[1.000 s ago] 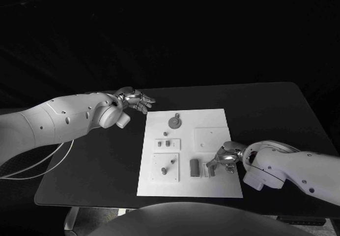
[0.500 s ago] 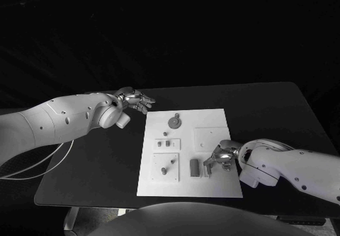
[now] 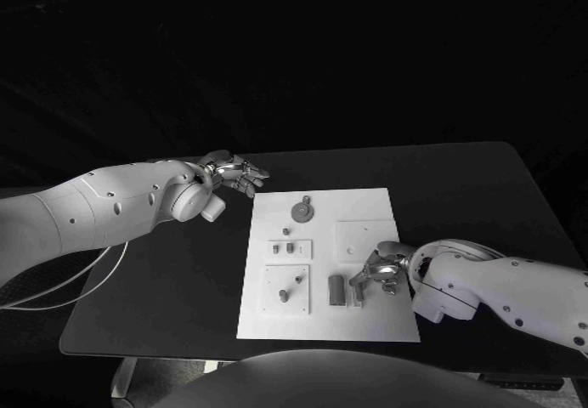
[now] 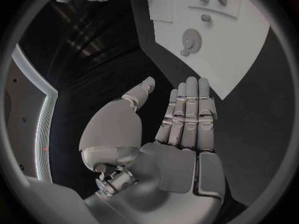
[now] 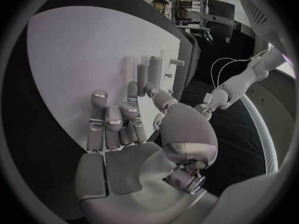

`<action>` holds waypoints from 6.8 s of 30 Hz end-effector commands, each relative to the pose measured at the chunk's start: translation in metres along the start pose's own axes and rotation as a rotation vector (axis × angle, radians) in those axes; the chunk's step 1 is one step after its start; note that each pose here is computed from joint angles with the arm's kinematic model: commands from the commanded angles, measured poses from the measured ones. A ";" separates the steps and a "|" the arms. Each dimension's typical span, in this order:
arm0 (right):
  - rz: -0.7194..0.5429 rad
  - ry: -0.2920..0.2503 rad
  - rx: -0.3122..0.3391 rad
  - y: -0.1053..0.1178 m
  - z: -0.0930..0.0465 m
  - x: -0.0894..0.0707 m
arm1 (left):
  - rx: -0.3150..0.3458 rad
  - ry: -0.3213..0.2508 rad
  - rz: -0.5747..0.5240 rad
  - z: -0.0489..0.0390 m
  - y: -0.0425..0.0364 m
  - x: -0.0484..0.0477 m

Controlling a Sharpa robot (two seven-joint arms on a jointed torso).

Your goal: Assemble the parts on the task board

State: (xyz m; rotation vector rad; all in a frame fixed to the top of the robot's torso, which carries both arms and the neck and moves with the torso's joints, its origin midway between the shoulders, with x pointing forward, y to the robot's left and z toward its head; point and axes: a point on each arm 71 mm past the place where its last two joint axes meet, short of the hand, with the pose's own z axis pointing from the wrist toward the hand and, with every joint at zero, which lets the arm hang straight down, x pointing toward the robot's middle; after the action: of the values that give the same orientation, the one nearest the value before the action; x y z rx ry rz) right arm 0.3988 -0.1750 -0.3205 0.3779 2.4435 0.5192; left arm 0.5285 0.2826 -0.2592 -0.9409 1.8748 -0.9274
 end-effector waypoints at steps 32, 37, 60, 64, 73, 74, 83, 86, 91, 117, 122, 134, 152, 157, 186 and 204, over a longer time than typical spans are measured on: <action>-0.017 0.055 0.018 -0.004 0.004 0.011 | 0.006 0.018 0.002 0.0003 -0.0018 0.0029; -0.018 0.057 0.021 -0.005 0.006 0.012 | 0.005 0.018 0.002 0.0004 -0.0018 0.0029; -0.030 0.037 0.020 -0.005 0.011 0.012 | 0.003 0.021 0.003 0.0005 -0.0017 0.0032; -0.033 0.038 0.016 -0.003 0.012 0.013 | 0.003 0.020 0.003 0.0005 -0.0017 0.0031; -0.026 0.024 0.016 -0.003 0.012 0.012 | 0.003 0.020 0.005 0.0005 -0.0017 0.0031; -0.026 0.025 0.015 -0.003 0.012 0.012 | 0.003 0.021 0.005 0.0005 -0.0017 0.0031; -0.026 0.023 0.013 -0.003 0.012 0.013 | 0.003 0.020 0.006 0.0005 -0.0016 0.0028; -0.024 0.020 0.014 -0.003 0.012 0.012 | 0.003 0.020 0.006 0.0006 -0.0016 0.0030; -0.022 0.013 0.013 -0.004 0.011 0.012 | 0.002 0.019 0.006 0.0004 -0.0014 0.0026; -0.024 0.016 0.005 -0.006 0.010 0.012 | 0.000 0.018 0.010 0.0001 -0.0011 0.0023; -0.030 0.016 0.004 -0.006 0.009 0.012 | -0.001 0.019 0.011 0.0000 -0.0010 0.0023; -0.086 -0.035 -0.038 -0.015 0.003 0.004 | -0.002 0.016 0.012 -0.0003 -0.0006 0.0017; -0.086 -0.084 -0.082 -0.024 -0.006 -0.004 | -0.001 0.016 0.013 -0.0004 -0.0007 0.0018; -0.024 -0.112 -0.191 -0.021 -0.008 -0.012 | 0.019 0.007 0.013 -0.0001 -0.0023 0.0017; 0.493 -0.488 -0.566 0.003 0.038 -0.190 | 0.202 -0.072 -0.233 0.0144 -0.0177 -0.0106; 0.596 -0.413 -0.562 -0.008 0.059 -0.162 | 0.191 -0.064 -0.246 0.0242 -0.0055 -0.0042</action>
State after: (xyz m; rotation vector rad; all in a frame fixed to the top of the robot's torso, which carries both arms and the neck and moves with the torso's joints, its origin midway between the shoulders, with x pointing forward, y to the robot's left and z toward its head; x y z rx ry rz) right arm 0.5608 -0.2325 -0.2881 0.8652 1.6711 1.1374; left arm 0.5531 0.2805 -0.2633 -1.0849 1.6125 -1.1398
